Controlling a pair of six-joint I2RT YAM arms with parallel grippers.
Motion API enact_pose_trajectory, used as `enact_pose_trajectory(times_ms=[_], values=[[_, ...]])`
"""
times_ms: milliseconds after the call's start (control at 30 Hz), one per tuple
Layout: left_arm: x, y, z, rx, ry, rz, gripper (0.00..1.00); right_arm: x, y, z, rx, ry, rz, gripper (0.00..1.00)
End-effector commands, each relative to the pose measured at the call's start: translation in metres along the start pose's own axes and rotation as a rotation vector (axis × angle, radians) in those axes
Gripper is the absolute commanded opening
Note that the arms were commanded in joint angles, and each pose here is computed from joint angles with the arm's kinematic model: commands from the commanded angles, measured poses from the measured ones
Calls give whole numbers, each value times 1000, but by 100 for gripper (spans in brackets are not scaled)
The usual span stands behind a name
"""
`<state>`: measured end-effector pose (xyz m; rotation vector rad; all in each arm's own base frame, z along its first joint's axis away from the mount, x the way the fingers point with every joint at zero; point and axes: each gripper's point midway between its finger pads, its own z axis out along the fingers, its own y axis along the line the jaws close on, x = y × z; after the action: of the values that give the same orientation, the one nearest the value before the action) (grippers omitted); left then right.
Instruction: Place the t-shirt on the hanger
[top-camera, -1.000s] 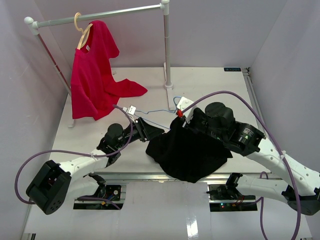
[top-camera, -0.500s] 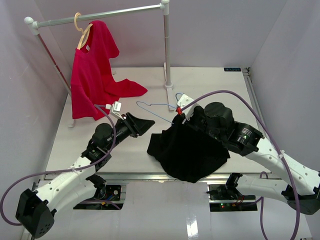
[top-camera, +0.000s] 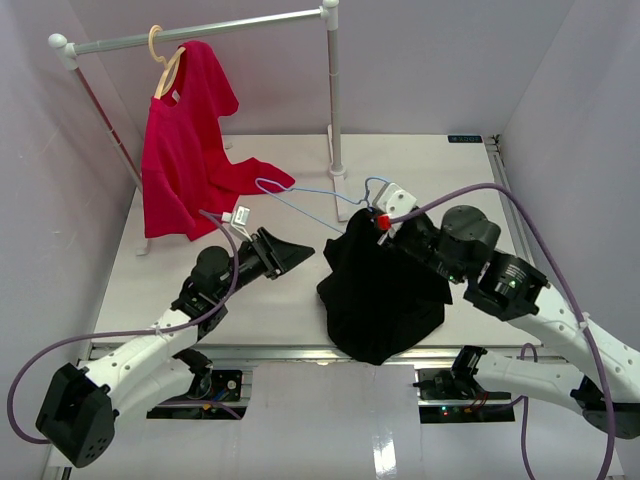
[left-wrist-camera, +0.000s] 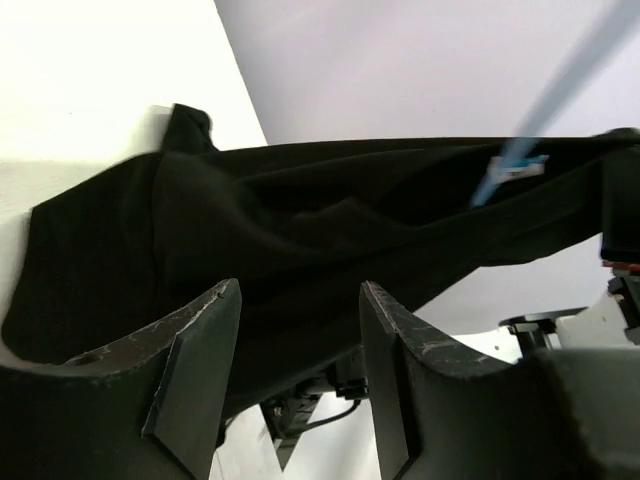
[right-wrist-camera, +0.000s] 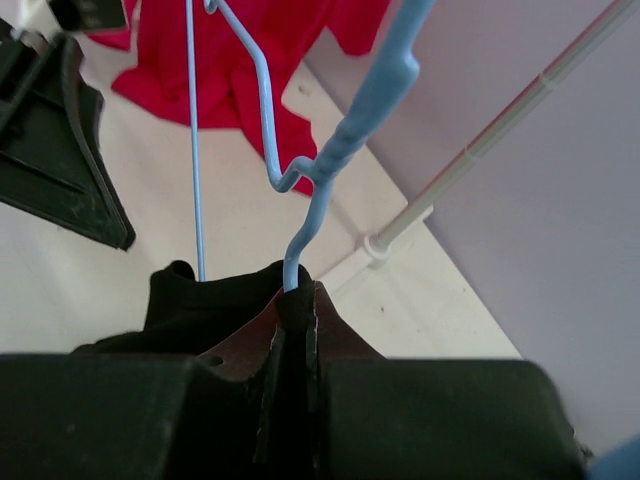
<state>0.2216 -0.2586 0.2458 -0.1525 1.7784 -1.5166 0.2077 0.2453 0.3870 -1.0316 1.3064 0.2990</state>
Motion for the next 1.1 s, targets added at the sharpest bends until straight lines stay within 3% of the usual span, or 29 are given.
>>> enact_pose_trajectory(times_ms=[0,200,400,1067], values=[[-3,-19,1,95,1,-12,62,-59,-6,-19,-19,-255,-3,8],[-1,-29,9,171,36,-26,64,-61,10,-26,-100,-295,-8,8],[-11,-39,13,191,31,57,66,-54,23,-26,-157,-284,-4,8],[20,-38,7,234,240,194,68,-46,27,-20,-164,-261,-6,8]])
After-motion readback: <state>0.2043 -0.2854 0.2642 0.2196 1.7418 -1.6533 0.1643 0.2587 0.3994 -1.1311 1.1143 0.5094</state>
